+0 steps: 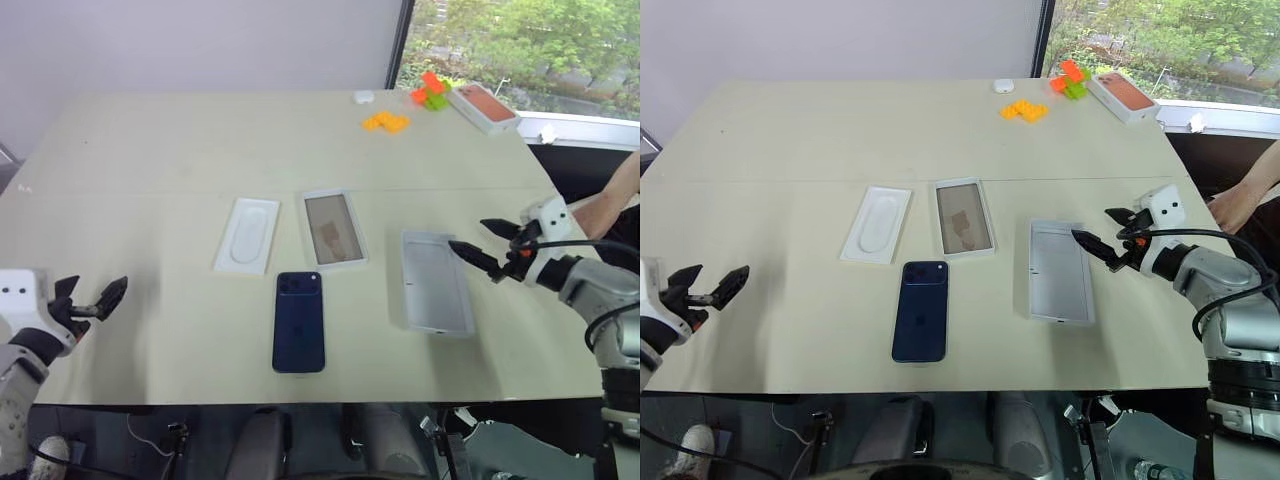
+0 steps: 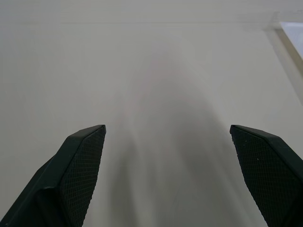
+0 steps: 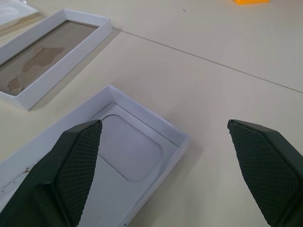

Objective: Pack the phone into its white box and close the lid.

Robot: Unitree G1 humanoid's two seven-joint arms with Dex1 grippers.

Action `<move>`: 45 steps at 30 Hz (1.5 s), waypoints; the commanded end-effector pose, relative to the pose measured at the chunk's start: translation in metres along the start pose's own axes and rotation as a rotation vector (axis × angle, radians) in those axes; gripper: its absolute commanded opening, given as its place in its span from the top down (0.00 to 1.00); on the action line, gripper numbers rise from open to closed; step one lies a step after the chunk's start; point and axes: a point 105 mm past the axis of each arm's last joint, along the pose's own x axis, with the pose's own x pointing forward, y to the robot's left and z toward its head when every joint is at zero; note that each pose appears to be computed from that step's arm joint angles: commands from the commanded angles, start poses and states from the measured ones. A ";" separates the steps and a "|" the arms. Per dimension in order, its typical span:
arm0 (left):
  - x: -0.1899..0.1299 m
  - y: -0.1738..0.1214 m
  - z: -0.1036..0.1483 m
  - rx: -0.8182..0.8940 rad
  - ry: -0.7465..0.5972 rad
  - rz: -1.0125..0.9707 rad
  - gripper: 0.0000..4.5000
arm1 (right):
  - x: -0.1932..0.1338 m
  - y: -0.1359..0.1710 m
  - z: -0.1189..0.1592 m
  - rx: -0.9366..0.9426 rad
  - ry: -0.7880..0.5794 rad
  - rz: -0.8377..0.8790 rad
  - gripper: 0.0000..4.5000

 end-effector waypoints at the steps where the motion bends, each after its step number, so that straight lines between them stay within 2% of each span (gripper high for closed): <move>1: -0.001 0.003 0.015 0.035 -0.041 0.000 0.01 | -0.007 0.000 0.017 -0.043 -0.045 0.000 0.01; 9: 0.002 -0.007 0.018 0.034 -0.053 -0.015 0.01 | -0.003 0.011 0.028 -0.066 -0.068 0.034 0.01; 13: 0.005 -0.016 0.014 0.019 -0.048 -0.025 0.01 | 0.007 0.026 0.036 -0.099 -0.078 0.085 0.01; 18: 0.014 -0.039 0.010 -0.065 -0.069 -0.052 0.01 | 0.025 0.057 0.052 -0.151 -0.108 0.184 0.01; 28: 0.041 -0.082 0.019 -0.185 -0.059 -0.143 0.01 | 0.039 0.088 0.063 -0.205 -0.151 0.252 0.01; 34: 0.065 -0.120 0.024 -0.304 0.074 -0.244 0.01 | 0.046 0.121 0.059 -0.338 -0.132 0.339 0.01; 38: 0.077 -0.137 0.022 -0.383 0.179 -0.273 0.01 | 0.040 0.142 0.057 -0.362 -0.131 0.430 0.01; 45: 0.097 -0.146 0.029 -0.526 0.240 -0.275 0.01 | 0.036 0.159 0.056 -0.351 -0.145 0.491 0.01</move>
